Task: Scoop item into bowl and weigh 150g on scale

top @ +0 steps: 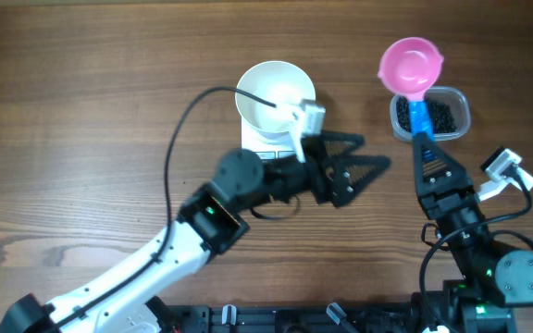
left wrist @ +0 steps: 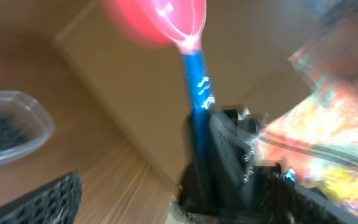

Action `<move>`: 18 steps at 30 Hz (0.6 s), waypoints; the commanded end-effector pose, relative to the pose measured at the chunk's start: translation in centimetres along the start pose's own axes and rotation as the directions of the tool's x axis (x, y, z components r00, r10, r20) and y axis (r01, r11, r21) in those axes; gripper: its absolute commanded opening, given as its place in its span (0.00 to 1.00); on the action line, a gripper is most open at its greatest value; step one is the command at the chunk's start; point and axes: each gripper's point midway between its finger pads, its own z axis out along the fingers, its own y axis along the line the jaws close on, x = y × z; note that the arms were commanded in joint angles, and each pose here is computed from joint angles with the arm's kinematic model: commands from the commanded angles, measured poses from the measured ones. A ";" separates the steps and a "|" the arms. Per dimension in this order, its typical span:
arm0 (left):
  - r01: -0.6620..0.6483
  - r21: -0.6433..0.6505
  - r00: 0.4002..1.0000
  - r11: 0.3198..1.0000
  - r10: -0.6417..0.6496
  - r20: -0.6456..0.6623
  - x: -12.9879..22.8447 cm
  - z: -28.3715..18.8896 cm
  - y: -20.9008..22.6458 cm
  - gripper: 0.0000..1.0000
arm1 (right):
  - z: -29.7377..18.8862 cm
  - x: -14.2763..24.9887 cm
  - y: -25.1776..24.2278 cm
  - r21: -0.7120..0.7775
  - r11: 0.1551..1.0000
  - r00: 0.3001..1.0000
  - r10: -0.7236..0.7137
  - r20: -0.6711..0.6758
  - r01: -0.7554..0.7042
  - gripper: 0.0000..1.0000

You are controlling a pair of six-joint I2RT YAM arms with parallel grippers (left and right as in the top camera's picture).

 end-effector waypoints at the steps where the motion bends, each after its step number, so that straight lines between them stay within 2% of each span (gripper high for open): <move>1: -0.025 -0.097 0.998 0.995 0.020 -0.059 -2.3 -5.0 3.4 1.00 | -0.4 -5.1 2.8 0.146 0.951 0.945 -0.292 0.146 0.271 0.04; 4: 0.002 -0.277 0.998 0.961 -0.019 -0.059 -3.5 -9.9 8.1 1.00 | -0.3 -6.3 2.0 0.320 0.881 0.920 -0.387 0.063 0.349 0.04; 7: -0.019 -0.461 0.997 0.887 -0.020 -0.080 -3.1 -14.9 12.2 1.00 | 1.1 -6.3 -0.5 0.476 0.775 0.907 -0.394 -0.149 0.415 0.04; 8: -0.022 -0.559 0.995 0.829 -0.035 -0.091 -2.4 -17.0 14.0 1.00 | 2.0 -6.2 -1.7 0.519 0.727 0.893 -0.373 -0.251 0.449 0.04; 11: -0.078 -0.732 0.987 0.677 -0.049 -0.150 -1.3 -20.2 16.4 1.00 | 3.0 -5.6 -3.9 0.548 0.629 0.829 -0.339 -0.445 0.551 0.04; 14: -0.132 -0.898 0.982 0.419 -0.070 -0.177 -1.7 -24.9 17.9 1.00 | 4.1 -4.8 -7.1 0.535 0.550 0.743 -0.270 -0.613 0.641 0.04; 16: -0.144 -0.934 0.984 0.326 -0.049 -0.168 -2.4 -26.4 18.5 1.00 | 4.1 -3.8 -9.3 0.551 0.531 0.727 -0.201 -0.657 0.644 0.04; 18: -0.145 -0.938 0.985 0.316 -0.048 -0.168 -2.4 -26.6 18.6 1.00 | 3.8 -3.2 -10.3 0.561 0.519 0.718 -0.159 -0.678 0.645 0.04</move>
